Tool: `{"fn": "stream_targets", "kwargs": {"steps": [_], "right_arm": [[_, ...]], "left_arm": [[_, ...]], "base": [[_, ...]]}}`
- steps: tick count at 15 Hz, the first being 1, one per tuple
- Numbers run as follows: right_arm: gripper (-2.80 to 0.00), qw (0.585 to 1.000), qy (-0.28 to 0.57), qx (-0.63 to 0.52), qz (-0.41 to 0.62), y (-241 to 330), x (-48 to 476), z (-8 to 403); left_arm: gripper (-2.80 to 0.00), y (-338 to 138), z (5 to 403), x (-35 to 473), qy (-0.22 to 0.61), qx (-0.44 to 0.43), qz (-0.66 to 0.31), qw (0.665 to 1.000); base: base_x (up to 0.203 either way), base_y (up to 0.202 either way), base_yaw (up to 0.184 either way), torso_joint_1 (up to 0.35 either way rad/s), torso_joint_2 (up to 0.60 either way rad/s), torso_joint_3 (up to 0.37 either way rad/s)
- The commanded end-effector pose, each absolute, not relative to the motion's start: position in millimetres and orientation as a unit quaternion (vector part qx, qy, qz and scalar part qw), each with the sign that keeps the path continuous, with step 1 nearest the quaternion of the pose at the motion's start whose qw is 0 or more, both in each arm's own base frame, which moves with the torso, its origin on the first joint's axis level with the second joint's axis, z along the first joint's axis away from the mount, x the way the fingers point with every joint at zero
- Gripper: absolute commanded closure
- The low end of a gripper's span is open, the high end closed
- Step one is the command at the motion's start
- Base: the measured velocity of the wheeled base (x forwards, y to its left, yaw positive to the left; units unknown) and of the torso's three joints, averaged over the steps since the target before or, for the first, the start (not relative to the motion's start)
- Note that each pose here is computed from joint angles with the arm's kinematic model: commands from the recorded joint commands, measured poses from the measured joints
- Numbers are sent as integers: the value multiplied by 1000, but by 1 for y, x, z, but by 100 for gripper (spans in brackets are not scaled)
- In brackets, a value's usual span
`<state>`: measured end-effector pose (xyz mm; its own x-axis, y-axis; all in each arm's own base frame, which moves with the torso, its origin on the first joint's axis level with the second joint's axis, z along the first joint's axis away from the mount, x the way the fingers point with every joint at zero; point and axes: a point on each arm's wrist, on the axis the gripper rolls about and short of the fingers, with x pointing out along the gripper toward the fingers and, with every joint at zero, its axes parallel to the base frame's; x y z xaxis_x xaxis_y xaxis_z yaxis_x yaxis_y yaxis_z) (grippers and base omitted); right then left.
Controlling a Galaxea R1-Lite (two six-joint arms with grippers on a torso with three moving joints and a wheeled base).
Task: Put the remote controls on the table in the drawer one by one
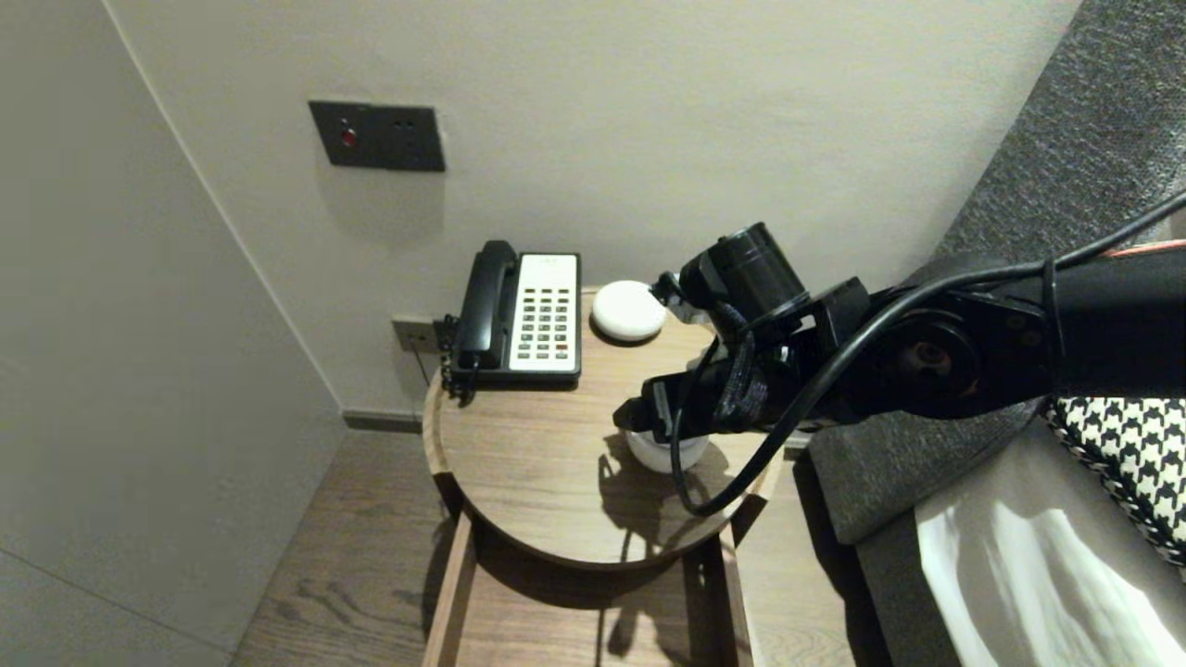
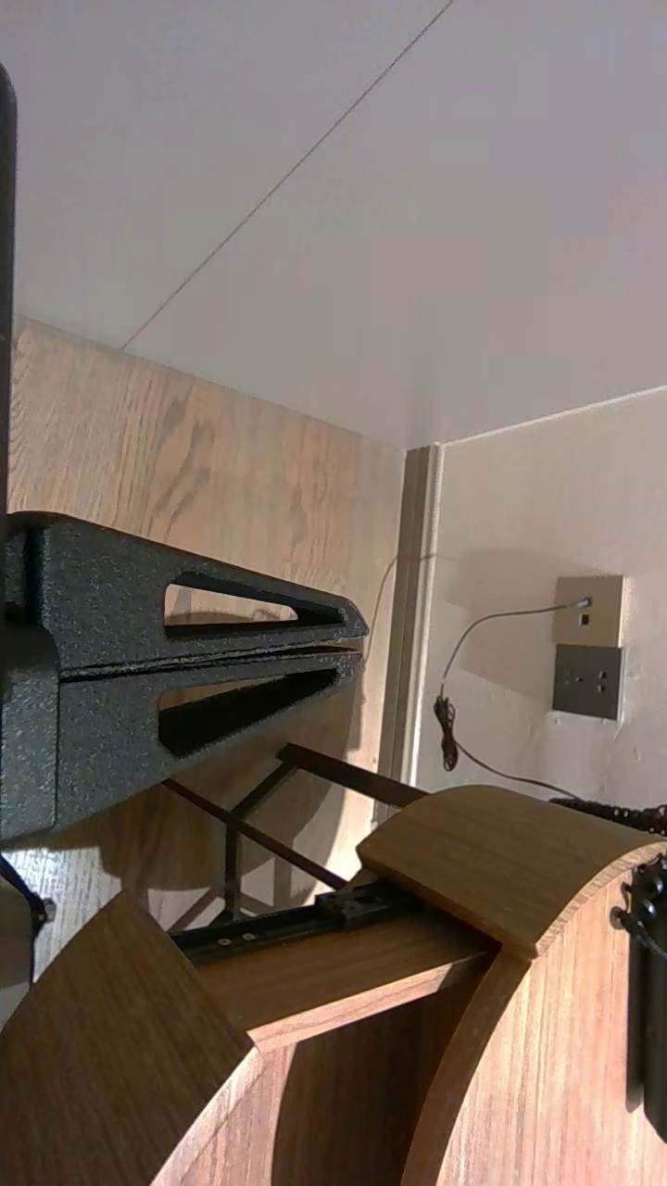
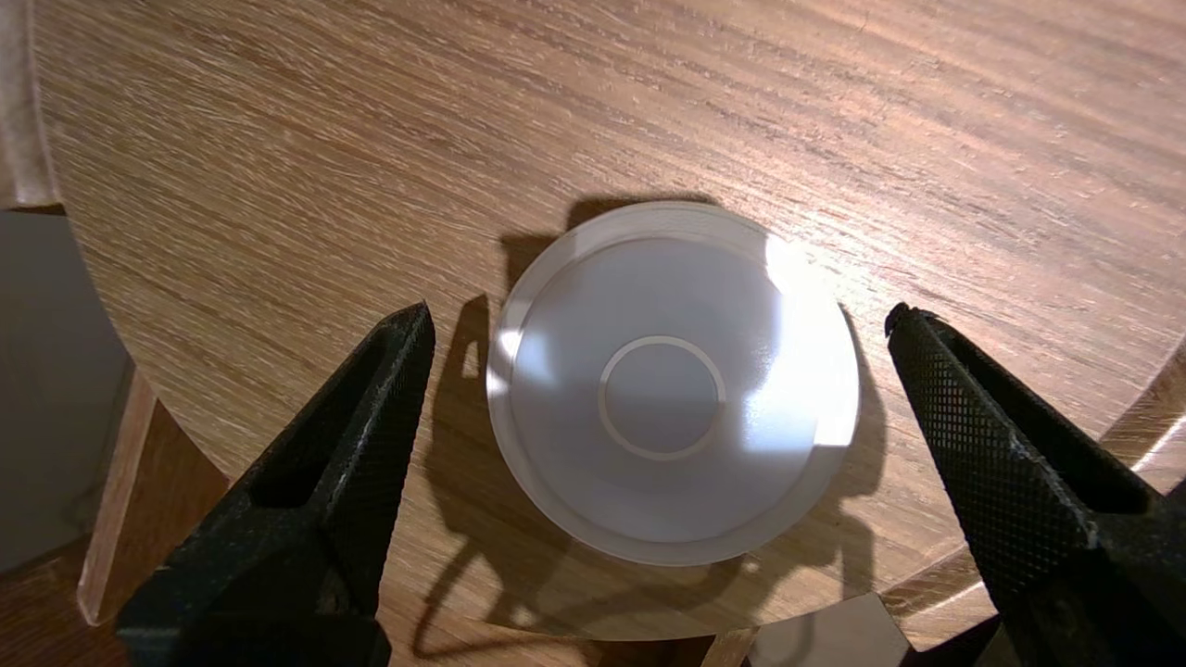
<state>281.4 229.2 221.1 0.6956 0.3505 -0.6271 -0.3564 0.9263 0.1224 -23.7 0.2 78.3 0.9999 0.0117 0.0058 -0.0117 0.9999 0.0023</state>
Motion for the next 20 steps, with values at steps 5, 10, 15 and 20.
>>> {"fn": "stream_targets", "kwargs": {"steps": [5,10,15,20], "right_arm": [[-280,917,348,-18,192,232,285,213],[-280,919,349,-36,182,240,290,206],[-280,922,348,-55,164,245,293,197],[-280,922,347,-55,163,246,294,197]], "left_arm": [[0,0,78,-24,-3,1,6,1000],[0,0,78,-24,-3,1,6,1000],[0,0,78,-24,-3,1,6,1000],[0,0,78,-24,-3,1,6,1000]], "base": [[0,0,0,0,0,0],[0,0,0,0,0,0],[0,0,0,0,0,0],[0,0,0,0,0,0]]}}
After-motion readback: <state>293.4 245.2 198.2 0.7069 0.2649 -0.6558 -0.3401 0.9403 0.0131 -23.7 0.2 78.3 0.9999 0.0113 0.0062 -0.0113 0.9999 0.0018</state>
